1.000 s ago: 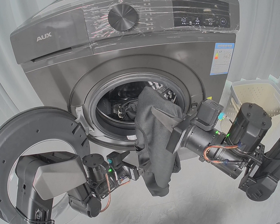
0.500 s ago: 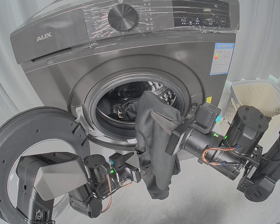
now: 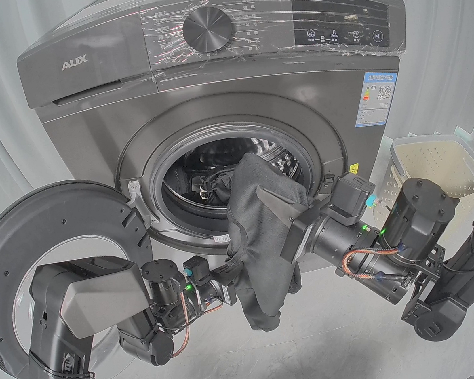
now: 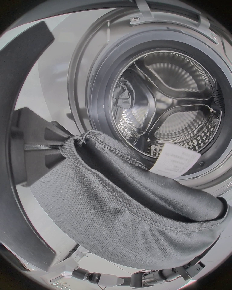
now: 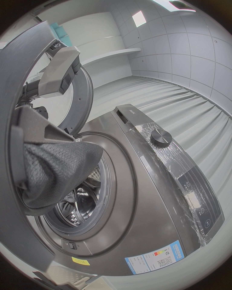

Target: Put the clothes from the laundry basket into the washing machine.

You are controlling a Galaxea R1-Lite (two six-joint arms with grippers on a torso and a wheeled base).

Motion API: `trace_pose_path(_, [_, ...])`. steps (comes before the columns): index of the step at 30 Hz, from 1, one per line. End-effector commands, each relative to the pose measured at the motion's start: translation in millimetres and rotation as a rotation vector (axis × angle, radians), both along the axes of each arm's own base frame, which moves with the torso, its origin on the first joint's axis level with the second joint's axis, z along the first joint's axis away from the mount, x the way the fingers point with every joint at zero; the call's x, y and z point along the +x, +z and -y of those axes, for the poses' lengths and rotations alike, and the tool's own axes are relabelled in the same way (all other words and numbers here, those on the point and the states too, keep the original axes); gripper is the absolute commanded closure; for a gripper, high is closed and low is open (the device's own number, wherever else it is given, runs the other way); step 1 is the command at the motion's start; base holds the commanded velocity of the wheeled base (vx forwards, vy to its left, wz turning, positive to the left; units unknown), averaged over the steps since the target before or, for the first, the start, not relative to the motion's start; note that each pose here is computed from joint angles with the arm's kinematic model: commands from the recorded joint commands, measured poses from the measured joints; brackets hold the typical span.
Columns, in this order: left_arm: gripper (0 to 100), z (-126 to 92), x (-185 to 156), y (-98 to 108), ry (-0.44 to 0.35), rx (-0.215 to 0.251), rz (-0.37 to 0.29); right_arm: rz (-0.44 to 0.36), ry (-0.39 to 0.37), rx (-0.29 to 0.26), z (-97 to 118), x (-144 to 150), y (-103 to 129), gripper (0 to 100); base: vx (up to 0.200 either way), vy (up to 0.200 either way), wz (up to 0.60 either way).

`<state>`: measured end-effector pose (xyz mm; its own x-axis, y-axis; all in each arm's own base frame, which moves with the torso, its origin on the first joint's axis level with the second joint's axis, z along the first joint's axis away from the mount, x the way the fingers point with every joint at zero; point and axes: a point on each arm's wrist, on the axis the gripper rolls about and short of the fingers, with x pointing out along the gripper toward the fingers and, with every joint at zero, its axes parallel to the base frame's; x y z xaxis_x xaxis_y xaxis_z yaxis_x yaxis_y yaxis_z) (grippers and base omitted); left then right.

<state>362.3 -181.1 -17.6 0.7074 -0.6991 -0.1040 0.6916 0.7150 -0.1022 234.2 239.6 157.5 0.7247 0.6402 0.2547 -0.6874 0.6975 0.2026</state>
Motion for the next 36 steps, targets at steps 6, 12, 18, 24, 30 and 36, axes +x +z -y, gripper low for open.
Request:
trace_pose_path(6, [100,-22,-4,40,0.055,-0.026,0.055,-0.013,-0.047,-0.003,8,9,-3,100,0.000,0.000,0.00])
trace_pose_path(12, [100,-47,-28,72,0.092,-0.014,0.077,-0.054,-0.074,-0.034,17,15,-17,100,0.000,0.000,0.00])
trace_pose_path(18, [100,-65,-49,105,0.120,-0.028,0.128,-0.080,-0.107,-0.048,25,21,-25,100,0.000,0.000,0.00])
trace_pose_path(24, [100,-85,-64,119,0.152,-0.035,0.133,-0.126,-0.115,-0.077,30,19,-37,100,0.000,0.000,0.00])
trace_pose_path(30, [100,-85,-62,125,0.158,-0.040,0.161,-0.156,-0.115,-0.105,32,15,-46,100,0.000,0.000,0.00])
trace_pose_path(36, [100,-85,-61,128,0.157,-0.044,0.173,-0.189,-0.121,-0.115,33,9,-52,0,0.000,0.000,0.00])
